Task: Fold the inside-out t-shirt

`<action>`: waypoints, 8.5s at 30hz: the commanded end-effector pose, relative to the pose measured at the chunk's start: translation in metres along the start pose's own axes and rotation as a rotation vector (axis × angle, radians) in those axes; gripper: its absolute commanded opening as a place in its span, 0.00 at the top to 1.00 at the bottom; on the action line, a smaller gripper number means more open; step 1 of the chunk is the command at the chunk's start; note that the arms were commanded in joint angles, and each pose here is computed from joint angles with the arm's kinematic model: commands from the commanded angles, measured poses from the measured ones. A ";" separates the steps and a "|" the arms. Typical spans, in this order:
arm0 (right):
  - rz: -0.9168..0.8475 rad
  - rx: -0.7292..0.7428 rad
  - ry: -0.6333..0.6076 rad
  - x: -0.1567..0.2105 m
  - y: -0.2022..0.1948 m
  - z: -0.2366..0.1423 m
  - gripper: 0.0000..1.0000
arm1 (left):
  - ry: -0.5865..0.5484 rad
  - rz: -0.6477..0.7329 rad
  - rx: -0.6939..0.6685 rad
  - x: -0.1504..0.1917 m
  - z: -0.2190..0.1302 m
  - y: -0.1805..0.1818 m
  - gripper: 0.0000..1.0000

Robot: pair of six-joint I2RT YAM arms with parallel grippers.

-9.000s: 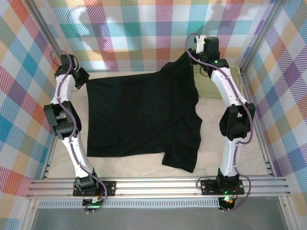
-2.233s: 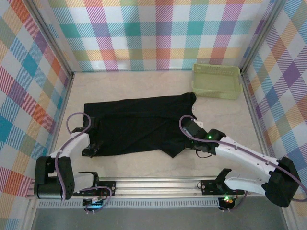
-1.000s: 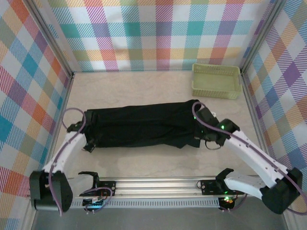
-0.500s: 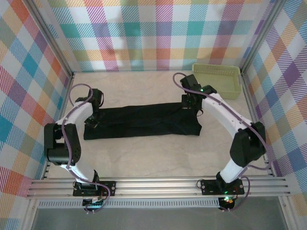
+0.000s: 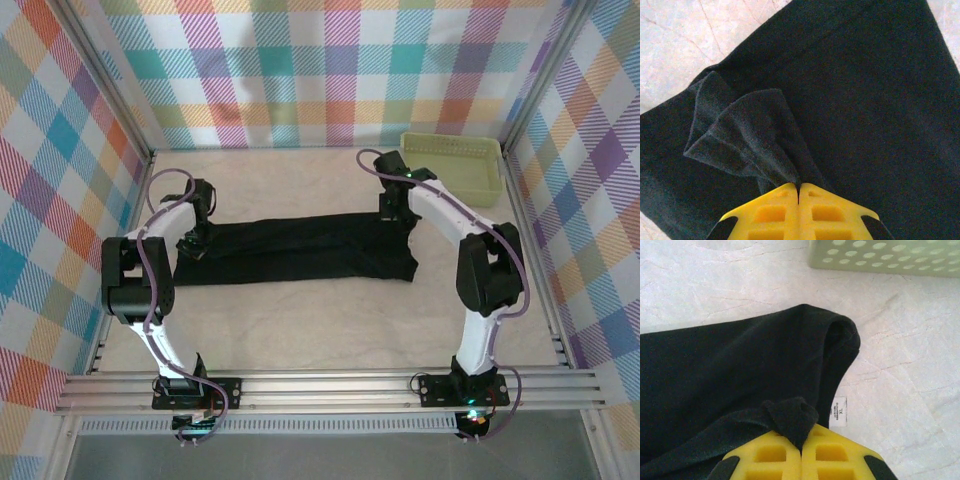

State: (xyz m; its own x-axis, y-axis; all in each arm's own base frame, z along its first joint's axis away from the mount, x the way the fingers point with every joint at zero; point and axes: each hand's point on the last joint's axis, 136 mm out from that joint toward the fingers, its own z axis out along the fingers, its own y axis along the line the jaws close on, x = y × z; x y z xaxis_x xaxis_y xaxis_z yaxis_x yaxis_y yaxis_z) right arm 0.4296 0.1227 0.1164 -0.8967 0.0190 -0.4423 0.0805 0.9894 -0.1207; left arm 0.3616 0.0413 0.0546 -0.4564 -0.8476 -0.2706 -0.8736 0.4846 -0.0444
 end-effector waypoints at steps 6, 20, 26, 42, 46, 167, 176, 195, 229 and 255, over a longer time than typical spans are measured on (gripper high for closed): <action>-0.017 0.038 -0.013 -0.017 0.001 0.014 0.73 | -0.021 0.008 -0.002 -0.027 -0.004 0.004 0.69; -0.089 -0.278 -0.040 0.030 0.064 -0.049 0.49 | -0.114 0.236 0.188 -0.019 -0.087 0.003 0.31; -0.115 -0.375 0.063 0.067 0.111 -0.033 0.49 | -0.007 0.355 0.280 0.056 -0.066 -0.006 0.38; -0.103 -0.231 0.118 0.038 0.107 0.048 0.50 | 0.002 0.349 0.214 0.021 -0.016 -0.050 0.54; -0.113 -0.195 0.102 0.027 0.099 0.055 0.50 | -0.061 0.323 0.184 -0.011 -0.026 -0.053 0.54; -0.152 0.251 0.032 0.090 -0.083 -0.102 1.00 | 0.078 0.563 0.192 0.114 -0.020 0.012 0.30; -0.369 0.255 -0.067 0.057 -0.029 -0.154 1.00 | 0.146 0.632 0.211 0.171 -0.013 0.022 0.35; -0.387 -0.313 -0.014 0.097 0.176 -0.181 1.00 | 0.118 0.465 0.448 0.195 -0.033 0.050 0.37; -0.231 -0.712 0.156 0.144 0.306 -0.181 1.00 | 0.117 0.517 0.442 0.207 -0.012 0.067 0.51; -0.305 -0.805 0.134 0.132 0.321 -0.217 0.54 | -0.097 0.363 0.459 0.159 -0.048 0.105 0.47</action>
State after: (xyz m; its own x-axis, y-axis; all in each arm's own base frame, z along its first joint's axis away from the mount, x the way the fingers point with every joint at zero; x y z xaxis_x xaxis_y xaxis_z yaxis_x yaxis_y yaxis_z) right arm 0.2545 0.4745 0.1617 -0.9122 -0.2578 -0.3184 -0.3824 0.8146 0.4361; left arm 0.2022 -0.0779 0.0475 -0.7248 -0.5703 -0.3866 -0.4256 0.8119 -0.3996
